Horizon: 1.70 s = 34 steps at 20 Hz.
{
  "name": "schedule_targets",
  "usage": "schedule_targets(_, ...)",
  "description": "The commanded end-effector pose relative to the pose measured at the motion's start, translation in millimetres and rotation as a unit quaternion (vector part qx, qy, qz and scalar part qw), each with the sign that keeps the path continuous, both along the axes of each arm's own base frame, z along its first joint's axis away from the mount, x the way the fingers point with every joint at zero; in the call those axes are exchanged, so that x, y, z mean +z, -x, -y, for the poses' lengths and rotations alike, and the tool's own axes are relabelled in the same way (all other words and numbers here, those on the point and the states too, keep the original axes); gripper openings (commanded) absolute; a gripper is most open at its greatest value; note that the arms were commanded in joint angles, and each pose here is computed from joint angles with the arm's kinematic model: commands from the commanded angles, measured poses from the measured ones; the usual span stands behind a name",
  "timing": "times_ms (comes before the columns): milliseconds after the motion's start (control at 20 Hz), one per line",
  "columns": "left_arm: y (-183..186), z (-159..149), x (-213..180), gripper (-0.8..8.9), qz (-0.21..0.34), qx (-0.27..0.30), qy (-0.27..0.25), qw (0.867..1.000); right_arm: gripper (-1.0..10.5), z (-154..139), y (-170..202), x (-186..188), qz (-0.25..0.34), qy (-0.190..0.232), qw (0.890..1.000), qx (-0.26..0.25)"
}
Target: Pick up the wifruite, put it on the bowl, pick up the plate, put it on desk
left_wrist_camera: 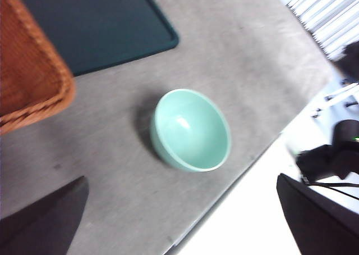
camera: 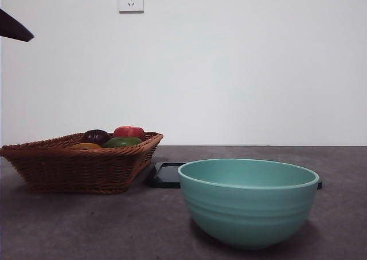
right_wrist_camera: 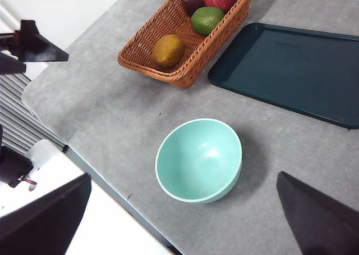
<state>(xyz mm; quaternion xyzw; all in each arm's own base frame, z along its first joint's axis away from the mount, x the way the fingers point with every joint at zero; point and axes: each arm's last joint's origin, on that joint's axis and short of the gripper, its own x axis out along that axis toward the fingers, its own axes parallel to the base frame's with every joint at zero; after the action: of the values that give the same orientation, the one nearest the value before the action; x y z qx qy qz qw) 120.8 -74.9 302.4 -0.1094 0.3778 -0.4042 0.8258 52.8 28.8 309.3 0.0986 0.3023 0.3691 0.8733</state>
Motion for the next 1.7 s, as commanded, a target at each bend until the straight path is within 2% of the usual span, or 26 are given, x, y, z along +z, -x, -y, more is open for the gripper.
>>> schedule_targets(50,-5,0,13,5.93,0.006,0.031,-0.053,0.998,5.9,0,0,5,0.008,-0.003,1.0,0.004)
schedule_targets(200,-20,2,26,5.93,-0.009,0.088,-0.13,0.988,5.9,0,0,5,0.008,-0.003,1.0,0.004)
schedule_targets(550,-83,26,41,5.93,-0.041,0.155,-0.241,0.957,5.9,0,0,5,0.005,-0.006,1.0,0.006)
schedule_targets(750,-128,48,36,5.92,-0.063,0.152,-0.26,0.951,5.9,0,0,5,0.006,-0.006,1.0,0.006)
schedule_targets(850,-149,57,26,5.92,-0.074,0.157,-0.282,0.944,5.9,0,0,5,0.006,-0.006,1.0,0.006)
schedule_targets(1100,-187,71,-14,5.92,-0.099,0.151,-0.31,0.933,5.9,0,0,5,0.006,-0.006,1.0,0.006)
schedule_targets(1350,-214,72,-53,5.92,-0.136,0.162,-0.325,0.922,5.9,0,0,5,0.006,-0.006,1.0,0.006)
schedule_targets(1700,-230,71,-93,5.92,-0.184,0.156,-0.352,0.904,5.9,0,0,5,0.006,-0.006,1.0,0.006)
